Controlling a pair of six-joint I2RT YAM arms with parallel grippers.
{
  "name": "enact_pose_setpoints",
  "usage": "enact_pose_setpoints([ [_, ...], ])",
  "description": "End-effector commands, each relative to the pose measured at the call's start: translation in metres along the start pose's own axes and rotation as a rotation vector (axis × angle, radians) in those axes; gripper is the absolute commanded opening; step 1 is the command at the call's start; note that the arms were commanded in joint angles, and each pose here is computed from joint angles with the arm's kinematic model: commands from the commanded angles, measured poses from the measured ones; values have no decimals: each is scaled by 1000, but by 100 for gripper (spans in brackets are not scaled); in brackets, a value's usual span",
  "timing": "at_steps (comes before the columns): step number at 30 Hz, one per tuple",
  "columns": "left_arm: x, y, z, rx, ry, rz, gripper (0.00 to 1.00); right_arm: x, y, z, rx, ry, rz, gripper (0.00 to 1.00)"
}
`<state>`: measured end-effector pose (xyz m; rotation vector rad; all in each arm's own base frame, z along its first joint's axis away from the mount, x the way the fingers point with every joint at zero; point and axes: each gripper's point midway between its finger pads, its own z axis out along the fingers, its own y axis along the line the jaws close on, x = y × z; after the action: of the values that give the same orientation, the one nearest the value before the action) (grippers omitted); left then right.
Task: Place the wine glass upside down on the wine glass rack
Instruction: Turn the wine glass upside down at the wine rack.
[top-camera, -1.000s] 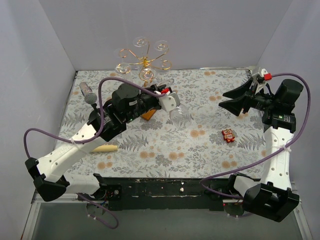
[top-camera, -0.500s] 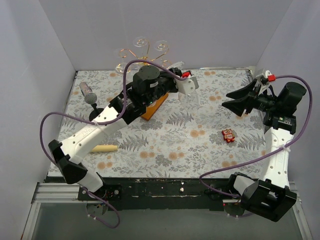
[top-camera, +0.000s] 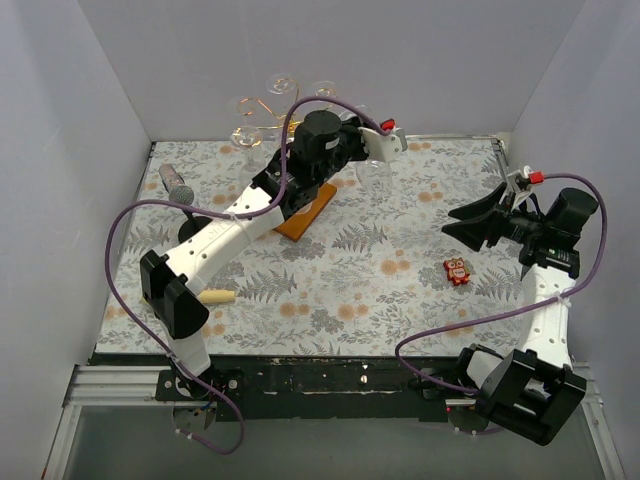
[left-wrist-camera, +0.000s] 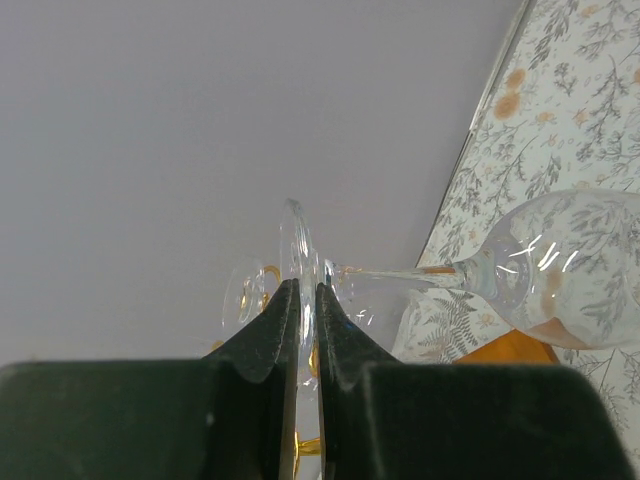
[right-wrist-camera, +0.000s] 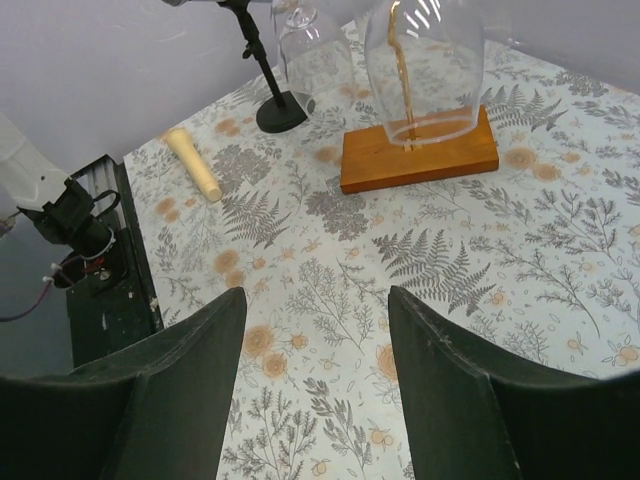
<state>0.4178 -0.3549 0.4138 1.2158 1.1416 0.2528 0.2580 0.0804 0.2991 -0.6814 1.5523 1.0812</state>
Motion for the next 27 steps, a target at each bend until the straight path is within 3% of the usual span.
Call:
enact_pose_setpoints([
  [1,-19,69,-17,-179,-70,-8,0,7,7,-2,-44,-3,-48,67],
  [27,33,68,8,-175,7,22,0,58,13,-5,-123,-6,47,68],
])
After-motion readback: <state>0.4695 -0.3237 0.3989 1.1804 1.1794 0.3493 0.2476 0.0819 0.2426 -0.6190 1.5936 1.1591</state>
